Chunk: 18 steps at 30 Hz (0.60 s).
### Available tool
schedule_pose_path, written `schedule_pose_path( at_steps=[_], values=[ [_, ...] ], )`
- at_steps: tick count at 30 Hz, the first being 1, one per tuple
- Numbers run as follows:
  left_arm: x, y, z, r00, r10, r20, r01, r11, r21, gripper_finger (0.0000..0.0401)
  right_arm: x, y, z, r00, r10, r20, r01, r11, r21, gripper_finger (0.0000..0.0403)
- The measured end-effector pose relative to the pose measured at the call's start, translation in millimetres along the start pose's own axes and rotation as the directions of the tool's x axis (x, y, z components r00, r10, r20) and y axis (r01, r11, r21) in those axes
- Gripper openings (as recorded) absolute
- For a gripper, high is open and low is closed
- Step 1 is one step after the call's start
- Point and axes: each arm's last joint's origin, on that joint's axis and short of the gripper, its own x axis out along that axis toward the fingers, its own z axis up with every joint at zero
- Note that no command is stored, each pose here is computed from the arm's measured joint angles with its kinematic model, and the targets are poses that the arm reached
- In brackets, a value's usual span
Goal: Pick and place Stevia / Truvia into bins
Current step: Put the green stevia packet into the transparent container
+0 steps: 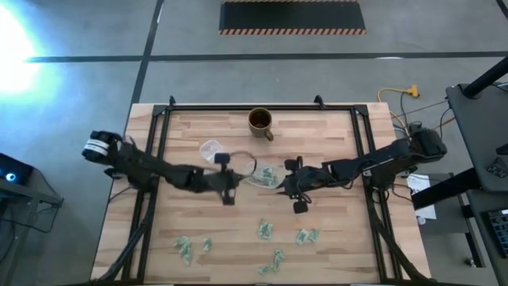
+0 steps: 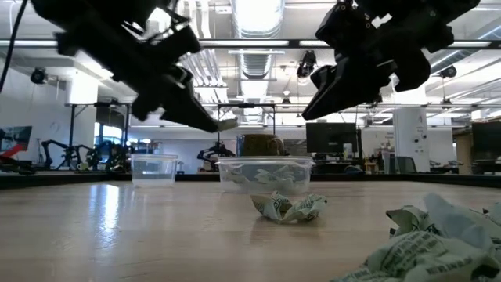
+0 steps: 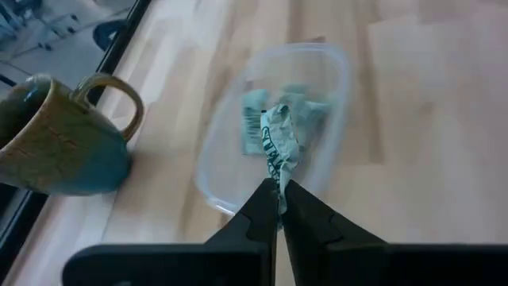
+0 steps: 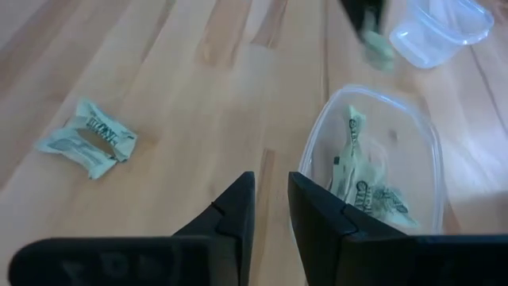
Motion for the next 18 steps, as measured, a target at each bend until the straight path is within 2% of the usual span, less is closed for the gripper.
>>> schedule_pose_path(
  at_steps=[7,18],
  values=[
    [17,36,4,0.996,-0.068,0.061,0.073,0.993,-0.094,0.0000,-5,0,-4,0.999,0.004,-0.052,-0.001,0.998,0.062,0.0070],
    [18,42,11,0.991,-0.070,0.117,0.079,0.994,-0.074,0.0000,-6,0,-7,0.997,0.006,-0.082,0.000,0.998,0.071,0.0069]
  ],
)
